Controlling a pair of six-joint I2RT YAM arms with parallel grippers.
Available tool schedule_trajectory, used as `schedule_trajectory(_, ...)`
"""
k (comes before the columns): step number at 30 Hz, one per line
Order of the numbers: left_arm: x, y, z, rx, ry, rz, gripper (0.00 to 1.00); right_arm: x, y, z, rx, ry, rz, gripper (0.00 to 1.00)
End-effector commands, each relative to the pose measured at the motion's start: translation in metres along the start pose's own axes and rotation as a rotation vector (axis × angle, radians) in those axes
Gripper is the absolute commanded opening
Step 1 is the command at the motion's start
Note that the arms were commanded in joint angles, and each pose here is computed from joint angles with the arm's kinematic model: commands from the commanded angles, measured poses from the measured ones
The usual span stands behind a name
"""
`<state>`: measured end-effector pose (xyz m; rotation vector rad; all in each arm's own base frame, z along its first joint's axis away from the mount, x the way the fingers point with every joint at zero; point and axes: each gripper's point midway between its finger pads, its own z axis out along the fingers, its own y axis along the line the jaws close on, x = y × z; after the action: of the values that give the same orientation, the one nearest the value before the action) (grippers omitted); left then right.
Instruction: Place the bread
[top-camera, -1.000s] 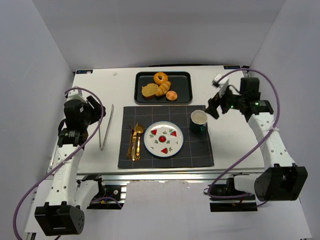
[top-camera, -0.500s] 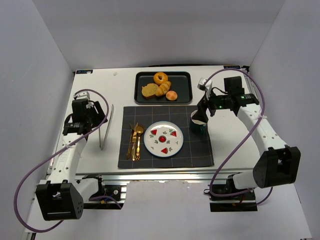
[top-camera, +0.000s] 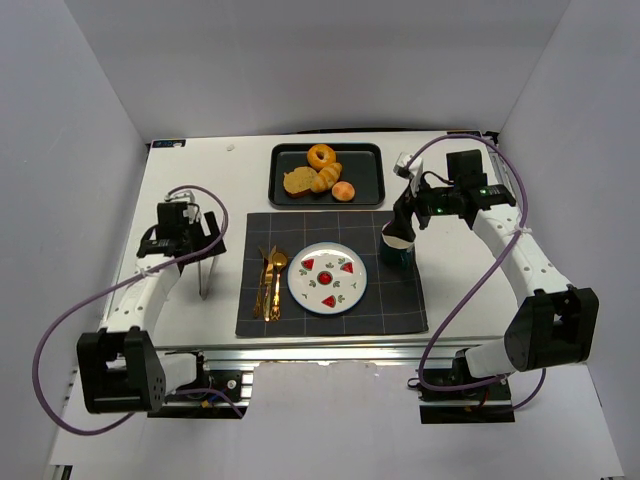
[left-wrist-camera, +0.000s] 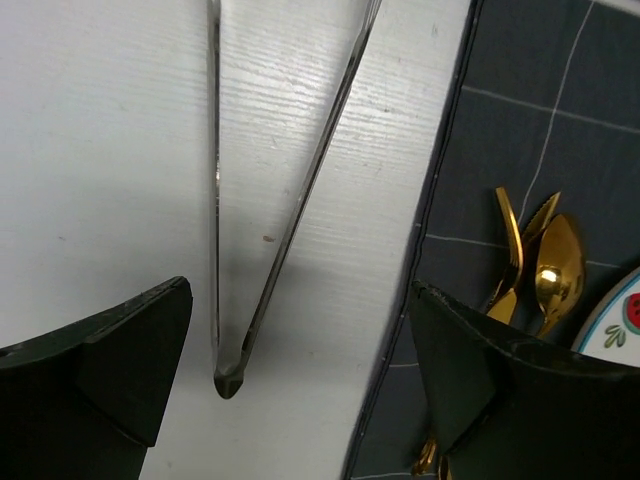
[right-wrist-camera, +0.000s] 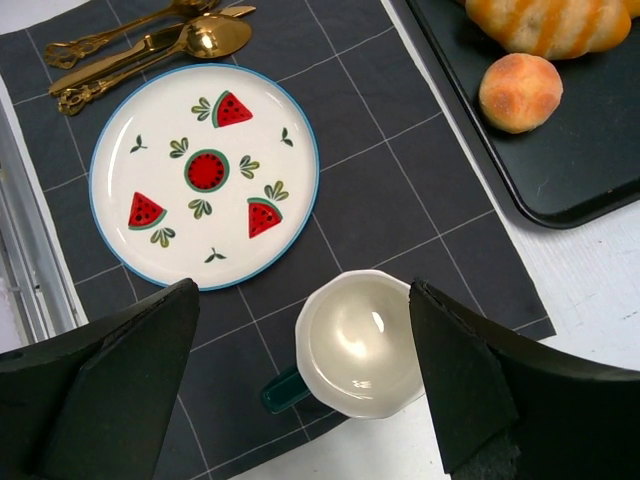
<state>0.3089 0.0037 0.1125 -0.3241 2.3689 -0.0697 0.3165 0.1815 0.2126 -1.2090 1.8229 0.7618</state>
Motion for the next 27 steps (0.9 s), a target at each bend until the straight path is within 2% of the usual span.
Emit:
schedule_trajectory(1,0.009,-0.005,0.012,0.02,0.044,0.041,0.98,-0.012,-0.009,-0.001,0.025,-0.031,-0.043,0.89)
schedule_trajectory(10,0.015,0.027,0.054,-0.146,0.15,0.172,0.98,-0.007,-0.011,-0.003,0.029,-0.045,-0.025,0.89)
schedule_trajectory(14,0.014,0.029,0.064,-0.153,0.135,0.191,0.98,-0.004,-0.015,-0.008,0.045,-0.05,-0.012,0.89)
schedule_trajectory(18,0.029,0.013,0.081,-0.053,0.155,0.179,0.91,-0.004,-0.017,-0.011,0.06,-0.056,-0.011,0.89)
schedule_trajectory(23,0.052,0.009,0.092,-0.011,0.168,0.145,0.84,-0.005,-0.02,-0.018,0.083,-0.062,-0.015,0.89)
schedule_trajectory(27,0.068,0.005,0.096,0.025,0.22,0.141,0.68,-0.005,-0.023,-0.023,0.098,-0.066,-0.015,0.89)
